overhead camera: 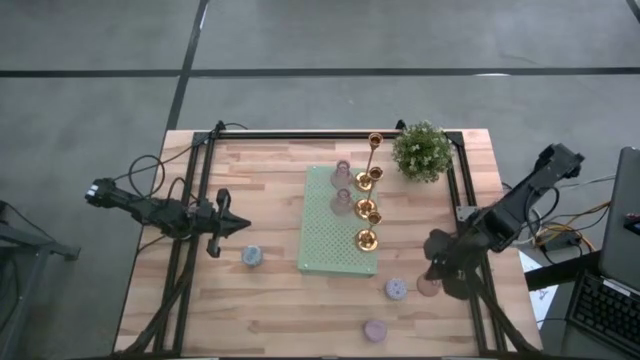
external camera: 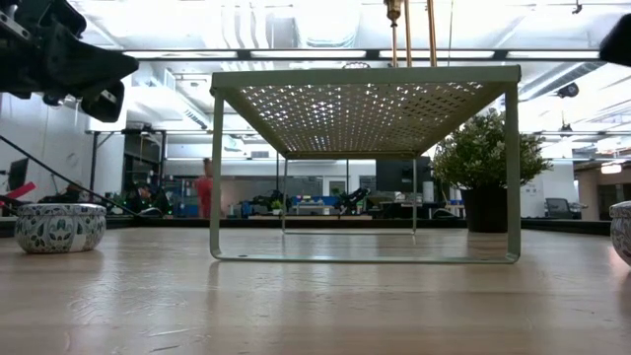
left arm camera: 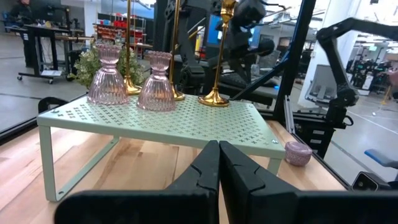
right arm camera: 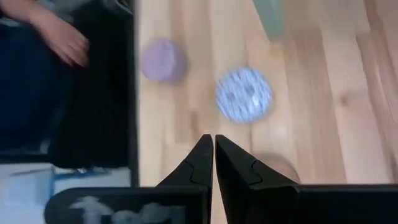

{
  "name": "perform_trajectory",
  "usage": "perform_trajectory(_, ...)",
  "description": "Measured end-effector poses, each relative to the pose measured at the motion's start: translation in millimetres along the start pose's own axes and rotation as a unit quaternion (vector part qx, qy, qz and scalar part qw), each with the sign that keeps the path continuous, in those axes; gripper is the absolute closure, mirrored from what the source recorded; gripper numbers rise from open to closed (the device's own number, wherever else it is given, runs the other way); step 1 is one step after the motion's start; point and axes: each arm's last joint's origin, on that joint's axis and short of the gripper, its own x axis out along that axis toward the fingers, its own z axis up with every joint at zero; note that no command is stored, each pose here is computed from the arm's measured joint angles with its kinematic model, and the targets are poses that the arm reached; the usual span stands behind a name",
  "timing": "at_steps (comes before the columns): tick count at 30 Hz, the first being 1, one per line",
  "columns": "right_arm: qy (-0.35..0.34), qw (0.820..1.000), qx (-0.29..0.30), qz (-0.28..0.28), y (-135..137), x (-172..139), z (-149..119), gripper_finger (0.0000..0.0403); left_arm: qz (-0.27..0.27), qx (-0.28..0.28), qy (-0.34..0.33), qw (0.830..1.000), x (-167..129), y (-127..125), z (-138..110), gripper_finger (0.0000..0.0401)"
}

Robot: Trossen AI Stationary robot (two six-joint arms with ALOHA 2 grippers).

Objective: Pick & Place candle stick holders
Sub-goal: Put the purple vase on the shelf aligned with the other purple vase

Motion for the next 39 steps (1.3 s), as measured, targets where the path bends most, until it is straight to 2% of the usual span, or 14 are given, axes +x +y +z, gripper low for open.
perform_trajectory(3, 0.053, 0.996, 0.018, -0.063, 9.9, 3.7, 1.6, 0.039, 0.0, 0.0, 0.0, 1.0, 0.0, 0.0, 0.0, 0.0391)
perform_trajectory(7, 0.096, 0.988, 0.008, -0.121, 26.8, 10.5, 1.7, 0.039, 0.0, 0.001, 0.002, 1.0, 0.0, 0.1, -0.4, 0.0391)
perform_trajectory(15, 0.144, 0.969, -0.018, -0.199, 41.1, 38.7, -9.7, 0.038, 0.0, 0.001, 0.003, 1.0, 0.0, 0.1, -0.5, 0.0391)
perform_trajectory(24, 0.159, 0.959, 0.001, -0.233, 46.6, 57.6, -20.6, 0.0291, 0.001, 0.001, 0.003, 1.0, 0.0, 0.1, -0.7, 0.0391)
perform_trajectory(28, 0.168, 0.957, -0.004, -0.238, 49.3, 62.5, -26.5, 0.0264, 0.001, 0.001, 0.003, 1.0, 0.0, 0.1, -0.7, 0.0391)
perform_trajectory(34, 0.176, 0.95, -0.008, -0.257, 49.9, 73.4, -31.2, 0.0253, 0.001, 0.002, 0.006, 1.0, 0.0, 0.2, -1.2, 0.0391)
perform_trajectory(39, 0.192, 0.941, -0.028, -0.276, 50.0, 86.1, -33.4, 0.0267, 0.001, 0.002, 0.006, 1.0, 0.0, 0.2, -1.3, 0.0391)
